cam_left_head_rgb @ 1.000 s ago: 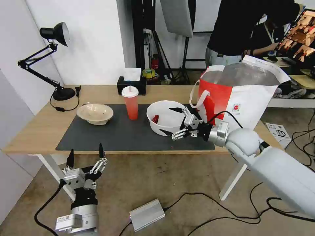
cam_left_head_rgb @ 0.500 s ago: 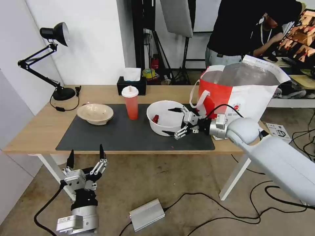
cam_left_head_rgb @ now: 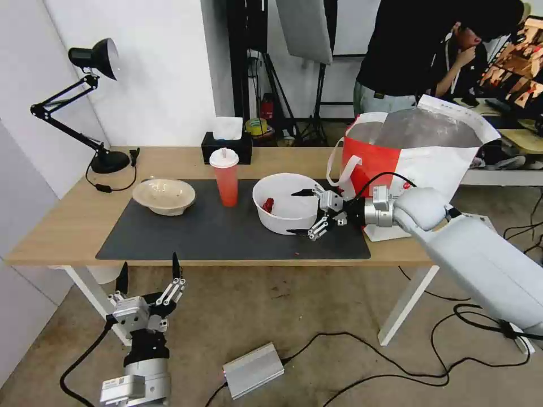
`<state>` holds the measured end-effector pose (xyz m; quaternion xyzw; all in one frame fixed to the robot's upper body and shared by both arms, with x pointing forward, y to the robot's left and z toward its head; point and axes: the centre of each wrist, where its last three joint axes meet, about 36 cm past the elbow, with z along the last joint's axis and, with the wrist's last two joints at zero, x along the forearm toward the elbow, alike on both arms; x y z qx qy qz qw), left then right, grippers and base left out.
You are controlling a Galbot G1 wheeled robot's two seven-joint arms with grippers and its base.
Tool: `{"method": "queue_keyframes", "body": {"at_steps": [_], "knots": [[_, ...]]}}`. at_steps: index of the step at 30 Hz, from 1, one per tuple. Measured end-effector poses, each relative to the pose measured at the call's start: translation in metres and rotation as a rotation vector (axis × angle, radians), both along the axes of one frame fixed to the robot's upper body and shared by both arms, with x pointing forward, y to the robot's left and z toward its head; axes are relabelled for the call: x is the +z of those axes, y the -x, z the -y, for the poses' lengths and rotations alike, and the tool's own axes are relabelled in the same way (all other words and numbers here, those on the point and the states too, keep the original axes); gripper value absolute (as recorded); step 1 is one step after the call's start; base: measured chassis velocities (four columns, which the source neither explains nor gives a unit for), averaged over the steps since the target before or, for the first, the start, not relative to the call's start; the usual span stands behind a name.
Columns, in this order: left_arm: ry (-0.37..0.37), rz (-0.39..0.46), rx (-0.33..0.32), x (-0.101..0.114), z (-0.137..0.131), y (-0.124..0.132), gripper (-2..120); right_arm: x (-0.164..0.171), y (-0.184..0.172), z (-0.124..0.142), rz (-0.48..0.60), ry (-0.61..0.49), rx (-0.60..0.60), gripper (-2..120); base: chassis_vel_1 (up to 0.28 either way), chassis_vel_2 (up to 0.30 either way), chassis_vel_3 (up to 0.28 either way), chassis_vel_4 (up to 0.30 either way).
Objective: Pick up the trash from the table and place it into the takeout bag.
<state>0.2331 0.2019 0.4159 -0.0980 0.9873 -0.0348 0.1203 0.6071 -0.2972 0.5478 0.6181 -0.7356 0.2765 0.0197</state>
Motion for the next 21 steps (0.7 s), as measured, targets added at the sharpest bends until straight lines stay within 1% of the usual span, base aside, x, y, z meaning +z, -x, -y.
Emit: {"method": "queue_keyframes", "body": {"at_steps": [8, 17, 21], "knots": [[0.005, 0.003, -0.007, -0.002, 0.003, -0.001, 100, 0.011, -0.017, -0.001, -0.019, 0.047, 0.031, 100, 0.000, 0.000, 0.000, 0.000], [0.005, 0.008, -0.006, 0.000, 0.003, 0.000, 100, 0.014, -0.033, -0.008, -0.032, 0.080, 0.056, 100, 0.000, 0.000, 0.000, 0.000], [0.006, 0.008, -0.005, -0.001, 0.003, 0.000, 100, 0.013, -0.043, -0.011, -0.053, 0.086, 0.070, 100, 0.000, 0.000, 0.000, 0.000]]}}
